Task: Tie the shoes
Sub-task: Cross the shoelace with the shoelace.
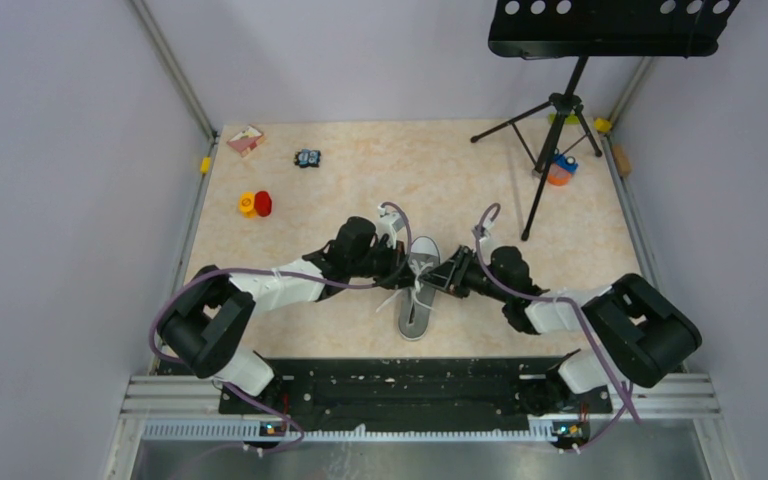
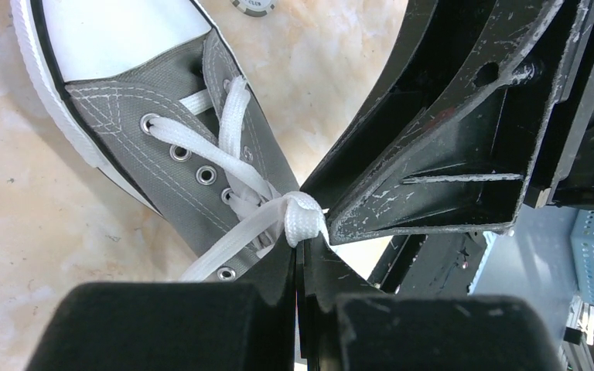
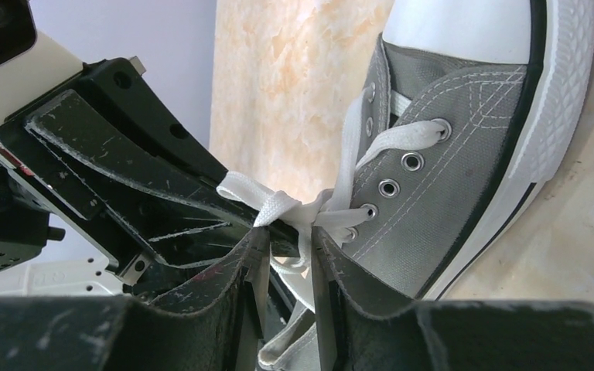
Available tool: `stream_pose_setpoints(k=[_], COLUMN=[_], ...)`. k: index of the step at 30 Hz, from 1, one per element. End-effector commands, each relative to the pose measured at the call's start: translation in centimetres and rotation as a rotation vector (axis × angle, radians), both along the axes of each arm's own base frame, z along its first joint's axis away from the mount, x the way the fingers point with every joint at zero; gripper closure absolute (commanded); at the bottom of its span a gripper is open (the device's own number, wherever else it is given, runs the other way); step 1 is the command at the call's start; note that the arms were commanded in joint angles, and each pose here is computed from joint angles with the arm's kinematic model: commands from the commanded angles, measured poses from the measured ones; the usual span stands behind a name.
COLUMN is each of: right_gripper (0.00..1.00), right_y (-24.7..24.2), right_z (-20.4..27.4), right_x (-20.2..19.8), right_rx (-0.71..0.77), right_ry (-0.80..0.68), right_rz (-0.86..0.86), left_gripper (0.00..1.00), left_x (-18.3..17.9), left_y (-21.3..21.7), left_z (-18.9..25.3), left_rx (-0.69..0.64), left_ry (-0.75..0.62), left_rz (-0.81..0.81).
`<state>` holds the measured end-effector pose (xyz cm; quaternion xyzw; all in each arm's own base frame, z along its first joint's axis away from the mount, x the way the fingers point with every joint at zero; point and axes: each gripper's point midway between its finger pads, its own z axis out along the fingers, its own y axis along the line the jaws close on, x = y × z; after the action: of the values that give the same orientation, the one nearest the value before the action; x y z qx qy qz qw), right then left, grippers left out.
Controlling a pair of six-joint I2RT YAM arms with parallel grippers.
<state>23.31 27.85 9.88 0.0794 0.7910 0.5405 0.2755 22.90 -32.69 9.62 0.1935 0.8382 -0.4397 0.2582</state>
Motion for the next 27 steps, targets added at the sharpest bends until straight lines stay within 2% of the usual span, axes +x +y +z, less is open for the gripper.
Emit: stream_pose_setpoints(k=[1, 18, 27], right_gripper=[0.73, 0.74, 0.76], right_y=[0.3, -0.6, 0.5], right_z=[0.6, -0.2, 1.0], right_x=[0.3, -0.1, -0.1], right_rx=[0.021, 0.001, 0.078], right_ry=[-0.031, -0.014, -0.037], right_rz=[0.007, -0.027, 0.019], left_gripper=[1.0, 1.0, 1.0], left_x=[-0.2, -0.2, -0.2], left_y=[-0.4, -0.3, -0.4], left_z=[1.1, 1.1, 1.2], left_rx=[-0.031, -0.028, -0.032], left_ry=[-0.04, -0.043, -0.045], left_rz=[-0.028, -0.026, -0.029])
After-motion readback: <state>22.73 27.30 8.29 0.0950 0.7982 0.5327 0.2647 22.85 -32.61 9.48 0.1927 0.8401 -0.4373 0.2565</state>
